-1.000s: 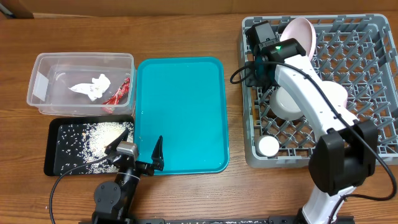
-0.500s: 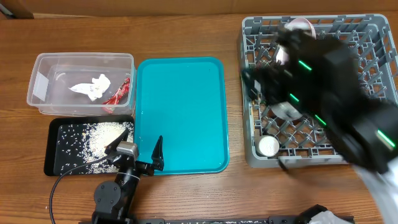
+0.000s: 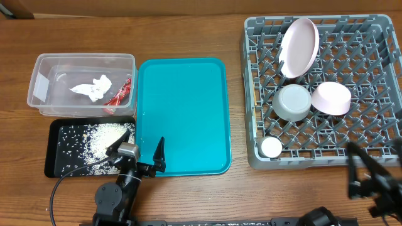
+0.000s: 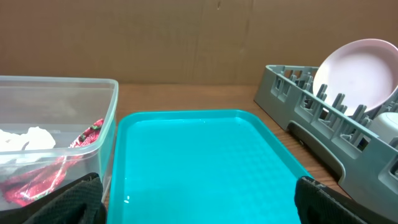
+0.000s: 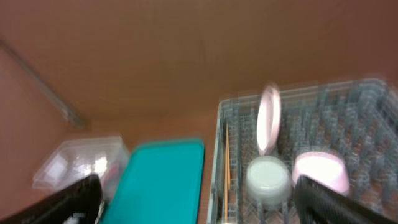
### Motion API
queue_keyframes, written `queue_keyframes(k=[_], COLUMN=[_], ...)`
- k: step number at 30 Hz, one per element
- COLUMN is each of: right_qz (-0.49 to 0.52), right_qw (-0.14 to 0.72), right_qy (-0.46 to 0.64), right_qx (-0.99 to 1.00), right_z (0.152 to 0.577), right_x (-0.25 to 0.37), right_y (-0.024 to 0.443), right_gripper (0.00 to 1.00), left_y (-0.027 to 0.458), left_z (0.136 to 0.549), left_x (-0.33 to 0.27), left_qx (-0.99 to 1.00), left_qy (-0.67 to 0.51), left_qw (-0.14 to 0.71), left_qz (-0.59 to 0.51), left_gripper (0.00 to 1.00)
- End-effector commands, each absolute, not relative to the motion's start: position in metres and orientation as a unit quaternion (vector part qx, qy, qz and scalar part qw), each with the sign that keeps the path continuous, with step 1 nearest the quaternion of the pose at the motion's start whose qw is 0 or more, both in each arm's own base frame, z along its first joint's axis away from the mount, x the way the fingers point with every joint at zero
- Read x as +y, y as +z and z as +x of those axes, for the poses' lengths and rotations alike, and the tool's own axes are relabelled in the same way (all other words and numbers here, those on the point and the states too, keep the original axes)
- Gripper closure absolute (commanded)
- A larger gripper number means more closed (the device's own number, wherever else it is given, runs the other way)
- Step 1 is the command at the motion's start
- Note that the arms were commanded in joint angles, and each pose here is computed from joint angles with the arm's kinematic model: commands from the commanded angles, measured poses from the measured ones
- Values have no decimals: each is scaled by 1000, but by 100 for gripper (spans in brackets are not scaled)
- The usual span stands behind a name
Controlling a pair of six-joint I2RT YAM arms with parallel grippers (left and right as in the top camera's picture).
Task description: Sort waste into correct bins and load items into the dishwasher
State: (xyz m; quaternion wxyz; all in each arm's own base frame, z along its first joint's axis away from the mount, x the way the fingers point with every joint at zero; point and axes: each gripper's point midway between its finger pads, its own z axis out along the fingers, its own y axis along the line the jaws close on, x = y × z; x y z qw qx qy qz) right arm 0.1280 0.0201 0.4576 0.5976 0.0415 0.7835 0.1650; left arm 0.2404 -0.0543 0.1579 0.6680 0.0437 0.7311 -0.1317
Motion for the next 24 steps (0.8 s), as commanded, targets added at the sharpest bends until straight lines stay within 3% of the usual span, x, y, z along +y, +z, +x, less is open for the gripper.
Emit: queue_keyframes(k=[1,8,14,24], right_qz=[63,112,107,104], right_qw=[606,611,621,660], right_qy=[111,101,125,129], right_qx=[785,777,767,733], right_z=[146,206,231,241], right_x=[10,8,12,11], right_y=[426,301,214,168], right_gripper=[0,0,0,0], left_y=[158,158,158,158], left_z=[240,240,240,240], left_x=[-56,-56,-56,-56], left_qx=[729,729,729,729], left_qy=[-136,-136,-136,-136], left_qw=[669,669,669,669], left_qz=[48,48,48,48], left_gripper=[0,0,0,0])
